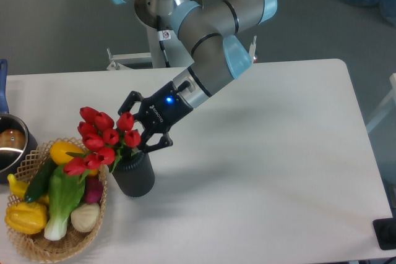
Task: Pick up the flowers from the vase
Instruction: 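Lower the gripper around the tulip stems above the vase rim, then close the gripper on the tulip stems, then lift the tulip bunch straight up out of the vase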
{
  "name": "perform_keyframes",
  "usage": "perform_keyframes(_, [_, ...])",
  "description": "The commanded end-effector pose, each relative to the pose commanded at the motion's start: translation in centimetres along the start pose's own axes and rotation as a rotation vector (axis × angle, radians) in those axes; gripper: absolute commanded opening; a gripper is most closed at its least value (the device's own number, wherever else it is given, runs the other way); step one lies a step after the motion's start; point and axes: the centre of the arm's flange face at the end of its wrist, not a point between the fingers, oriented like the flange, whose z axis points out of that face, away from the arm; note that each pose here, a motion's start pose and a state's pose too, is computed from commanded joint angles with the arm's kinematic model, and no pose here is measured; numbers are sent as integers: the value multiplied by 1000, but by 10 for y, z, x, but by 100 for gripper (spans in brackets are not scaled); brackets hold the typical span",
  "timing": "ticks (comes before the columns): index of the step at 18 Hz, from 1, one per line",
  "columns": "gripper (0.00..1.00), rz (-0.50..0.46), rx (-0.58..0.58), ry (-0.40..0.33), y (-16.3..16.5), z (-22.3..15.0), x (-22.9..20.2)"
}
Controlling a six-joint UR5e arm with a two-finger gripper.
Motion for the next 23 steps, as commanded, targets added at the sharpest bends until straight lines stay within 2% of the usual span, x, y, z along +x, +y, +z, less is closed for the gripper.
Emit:
perform_keyframes(13, [0,-31,107,-38,-32,-35,-16])
perform_keyframes(23, [0,-85,152,-75,-58,-66,-2])
